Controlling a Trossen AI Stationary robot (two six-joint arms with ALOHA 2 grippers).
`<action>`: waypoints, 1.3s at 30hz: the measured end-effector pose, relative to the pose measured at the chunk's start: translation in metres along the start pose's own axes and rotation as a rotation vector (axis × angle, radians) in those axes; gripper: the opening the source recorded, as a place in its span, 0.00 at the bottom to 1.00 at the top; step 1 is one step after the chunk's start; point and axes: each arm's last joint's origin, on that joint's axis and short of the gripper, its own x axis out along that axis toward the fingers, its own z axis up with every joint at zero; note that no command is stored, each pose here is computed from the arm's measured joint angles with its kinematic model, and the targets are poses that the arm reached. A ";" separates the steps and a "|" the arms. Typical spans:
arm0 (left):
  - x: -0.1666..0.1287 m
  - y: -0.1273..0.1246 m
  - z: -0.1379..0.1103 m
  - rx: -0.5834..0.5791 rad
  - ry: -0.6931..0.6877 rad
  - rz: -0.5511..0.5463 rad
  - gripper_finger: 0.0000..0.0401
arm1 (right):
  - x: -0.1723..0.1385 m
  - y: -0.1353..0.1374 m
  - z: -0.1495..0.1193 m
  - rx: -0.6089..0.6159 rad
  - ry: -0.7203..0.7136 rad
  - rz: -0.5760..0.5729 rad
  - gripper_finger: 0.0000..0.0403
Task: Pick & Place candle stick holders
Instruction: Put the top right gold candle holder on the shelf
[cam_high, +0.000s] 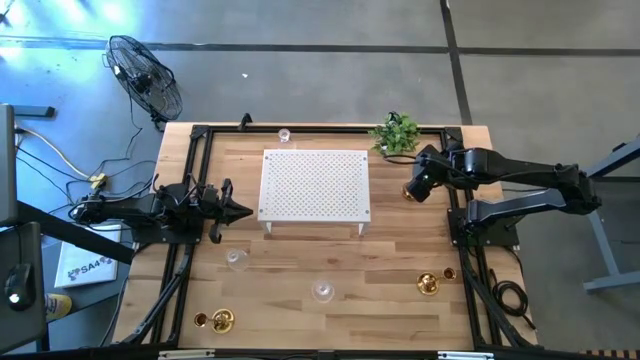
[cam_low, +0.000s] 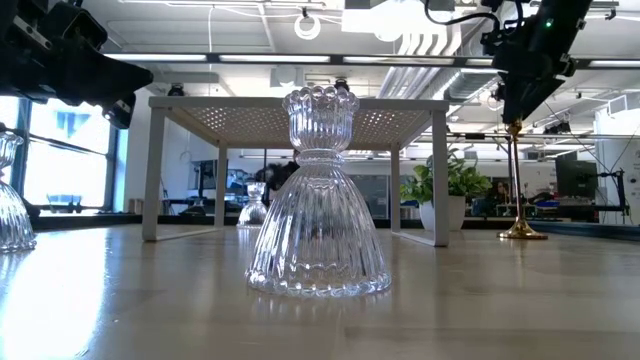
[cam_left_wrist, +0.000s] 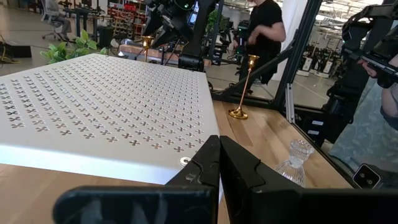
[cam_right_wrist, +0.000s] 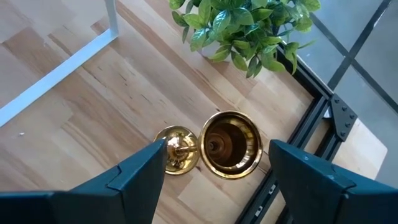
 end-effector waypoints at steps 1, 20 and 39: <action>0.000 0.000 0.000 0.000 0.000 0.000 0.00 | 0.000 0.000 0.000 0.000 0.002 0.004 0.68; 0.000 0.000 0.000 0.000 0.000 0.002 0.00 | 0.020 0.000 -0.007 -0.007 0.023 -0.032 0.68; 0.000 0.000 0.000 0.000 0.004 0.004 0.00 | 0.021 0.001 -0.001 0.004 -0.005 0.034 0.68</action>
